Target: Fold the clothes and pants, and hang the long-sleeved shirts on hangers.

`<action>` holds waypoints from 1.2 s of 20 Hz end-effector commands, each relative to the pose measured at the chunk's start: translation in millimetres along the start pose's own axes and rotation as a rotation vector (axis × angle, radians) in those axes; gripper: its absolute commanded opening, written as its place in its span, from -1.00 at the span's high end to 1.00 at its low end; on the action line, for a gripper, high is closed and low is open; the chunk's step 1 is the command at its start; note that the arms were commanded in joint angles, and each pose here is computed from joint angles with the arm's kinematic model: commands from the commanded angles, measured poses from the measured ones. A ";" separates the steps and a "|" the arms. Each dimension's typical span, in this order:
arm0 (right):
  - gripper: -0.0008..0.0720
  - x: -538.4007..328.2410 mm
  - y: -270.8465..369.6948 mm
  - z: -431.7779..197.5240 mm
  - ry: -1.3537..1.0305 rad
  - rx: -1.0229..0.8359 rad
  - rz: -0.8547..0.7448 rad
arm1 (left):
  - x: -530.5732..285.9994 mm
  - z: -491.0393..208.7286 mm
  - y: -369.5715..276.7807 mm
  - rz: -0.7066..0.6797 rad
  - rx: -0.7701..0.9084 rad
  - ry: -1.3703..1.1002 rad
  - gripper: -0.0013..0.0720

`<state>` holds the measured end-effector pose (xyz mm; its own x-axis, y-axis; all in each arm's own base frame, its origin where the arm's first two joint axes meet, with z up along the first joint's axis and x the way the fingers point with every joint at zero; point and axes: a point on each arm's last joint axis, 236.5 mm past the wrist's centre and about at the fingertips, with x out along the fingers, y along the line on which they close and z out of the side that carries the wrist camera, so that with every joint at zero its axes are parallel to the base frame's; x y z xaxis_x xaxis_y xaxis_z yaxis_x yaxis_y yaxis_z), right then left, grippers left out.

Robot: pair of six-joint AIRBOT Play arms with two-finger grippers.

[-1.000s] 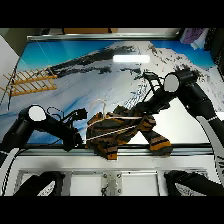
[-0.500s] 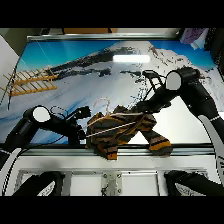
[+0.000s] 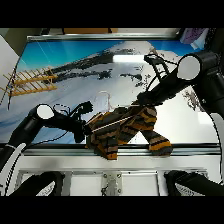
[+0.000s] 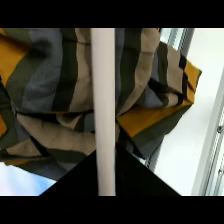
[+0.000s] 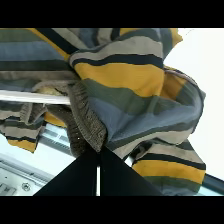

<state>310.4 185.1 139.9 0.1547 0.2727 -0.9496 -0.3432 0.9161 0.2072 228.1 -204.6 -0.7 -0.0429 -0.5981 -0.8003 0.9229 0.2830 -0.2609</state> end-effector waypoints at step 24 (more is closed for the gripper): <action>0.81 4.8 121.0 19.2 -0.140 -0.191 0.234 | 28.7 25.3 5.1 -0.039 0.103 -0.004 0.93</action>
<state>288.4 303.0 165.8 0.1780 0.5217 -0.8344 -0.5490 0.7563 0.3557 241.7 -239.1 -10.9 -0.0762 -0.6108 -0.7881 0.9548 0.1829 -0.2341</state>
